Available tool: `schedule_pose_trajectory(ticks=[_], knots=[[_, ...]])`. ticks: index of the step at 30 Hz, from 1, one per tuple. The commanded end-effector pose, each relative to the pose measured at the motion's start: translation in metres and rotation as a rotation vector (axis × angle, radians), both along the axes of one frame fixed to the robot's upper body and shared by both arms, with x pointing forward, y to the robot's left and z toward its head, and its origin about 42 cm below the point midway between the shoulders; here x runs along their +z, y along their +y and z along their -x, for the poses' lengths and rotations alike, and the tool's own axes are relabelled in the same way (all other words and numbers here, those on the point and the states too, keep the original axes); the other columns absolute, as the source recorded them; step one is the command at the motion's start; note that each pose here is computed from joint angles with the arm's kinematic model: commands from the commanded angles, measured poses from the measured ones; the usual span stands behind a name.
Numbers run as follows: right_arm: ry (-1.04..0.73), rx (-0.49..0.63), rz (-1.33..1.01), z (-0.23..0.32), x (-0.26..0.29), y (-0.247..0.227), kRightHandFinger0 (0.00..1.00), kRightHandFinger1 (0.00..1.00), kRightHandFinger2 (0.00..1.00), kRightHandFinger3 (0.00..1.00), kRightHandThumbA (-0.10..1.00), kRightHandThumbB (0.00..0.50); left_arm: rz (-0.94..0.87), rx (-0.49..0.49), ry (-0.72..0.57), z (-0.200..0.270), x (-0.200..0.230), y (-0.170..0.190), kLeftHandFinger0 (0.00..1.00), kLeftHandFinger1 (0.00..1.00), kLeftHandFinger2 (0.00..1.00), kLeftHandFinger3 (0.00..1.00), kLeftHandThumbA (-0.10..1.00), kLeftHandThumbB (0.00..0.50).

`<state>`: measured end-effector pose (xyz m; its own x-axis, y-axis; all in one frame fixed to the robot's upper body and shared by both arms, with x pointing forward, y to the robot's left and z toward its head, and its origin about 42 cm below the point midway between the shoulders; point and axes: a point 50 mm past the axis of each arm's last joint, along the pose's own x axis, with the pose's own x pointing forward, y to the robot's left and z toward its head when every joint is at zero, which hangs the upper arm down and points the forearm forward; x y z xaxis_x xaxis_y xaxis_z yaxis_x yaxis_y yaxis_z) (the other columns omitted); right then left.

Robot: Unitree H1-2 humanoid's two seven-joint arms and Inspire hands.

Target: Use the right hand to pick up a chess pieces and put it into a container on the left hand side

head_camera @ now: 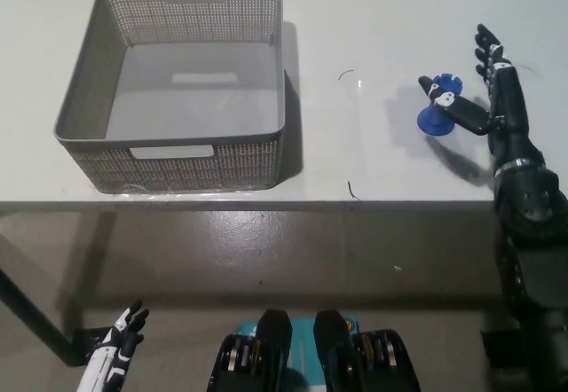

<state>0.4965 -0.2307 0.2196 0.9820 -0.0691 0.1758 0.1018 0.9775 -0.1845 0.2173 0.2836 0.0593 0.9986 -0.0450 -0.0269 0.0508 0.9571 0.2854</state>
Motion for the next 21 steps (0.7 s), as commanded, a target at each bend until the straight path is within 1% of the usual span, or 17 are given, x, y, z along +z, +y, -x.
schedule_pose_trajectory(ticks=[1, 4, 9, 11, 13, 15, 16, 17, 18, 21], knots=[[-0.027, -0.026, -0.026, -0.026, 0.025, -0.008, 1.0, 1.0, 1.0, 1.0, 0.88, 0.392, -0.01, -0.018, -0.053, 0.001, 0.008, 0.001, 1.0, 1.0, 1.0, 1.0, 1.0, 0.259], [0.009, -0.033, -0.026, -0.036, 0.02, -0.011, 1.0, 1.0, 1.0, 1.0, 0.9, 0.413, -0.009, -0.015, -0.052, 0.002, 0.008, 0.001, 1.0, 1.0, 1.0, 1.0, 1.0, 0.257], [0.044, -0.041, -0.032, -0.047, 0.016, -0.016, 1.0, 1.0, 1.0, 1.0, 0.88, 0.402, -0.002, -0.012, -0.052, 0.002, 0.008, 0.004, 1.0, 1.0, 1.0, 1.0, 1.0, 0.281], [0.053, -0.042, -0.048, -0.05, 0.014, -0.019, 1.0, 1.0, 1.0, 1.0, 0.88, 0.428, -0.008, -0.012, -0.057, 0.002, 0.009, 0.004, 1.0, 1.0, 1.0, 1.0, 1.0, 0.278], [0.061, -0.042, -0.042, -0.052, 0.015, -0.022, 1.0, 1.0, 1.0, 1.0, 0.9, 0.466, -0.009, -0.014, -0.061, 0.001, 0.009, 0.005, 1.0, 1.0, 1.0, 1.0, 1.0, 0.284], [0.068, -0.041, -0.036, -0.054, 0.015, -0.025, 1.0, 1.0, 1.0, 1.0, 0.89, 0.466, -0.003, -0.016, -0.057, 0.001, 0.01, 0.006, 1.0, 1.0, 1.0, 1.0, 1.0, 0.297], [0.069, -0.043, -0.03, -0.055, 0.016, -0.027, 1.0, 1.0, 1.0, 1.0, 0.9, 0.479, -0.005, -0.016, -0.057, 0.0, 0.009, 0.006, 1.0, 1.0, 1.0, 1.0, 1.0, 0.302], [0.072, -0.044, -0.023, -0.055, 0.016, -0.028, 1.0, 1.0, 1.0, 1.0, 0.9, 0.48, -0.006, -0.016, -0.057, 0.001, 0.009, 0.006, 1.0, 1.0, 1.0, 1.0, 1.0, 0.304], [0.076, -0.044, -0.019, -0.056, 0.015, -0.029, 1.0, 1.0, 1.0, 1.0, 0.91, 0.474, -0.009, -0.016, -0.057, 0.001, 0.008, 0.006, 1.0, 1.0, 1.0, 1.0, 1.0, 0.305], [0.098, -0.047, -0.04, -0.058, 0.014, -0.032, 1.0, 1.0, 1.0, 1.0, 0.9, 0.484, -0.006, -0.022, -0.052, 0.003, 0.008, 0.005, 1.0, 1.0, 1.0, 1.0, 1.0, 0.302]])
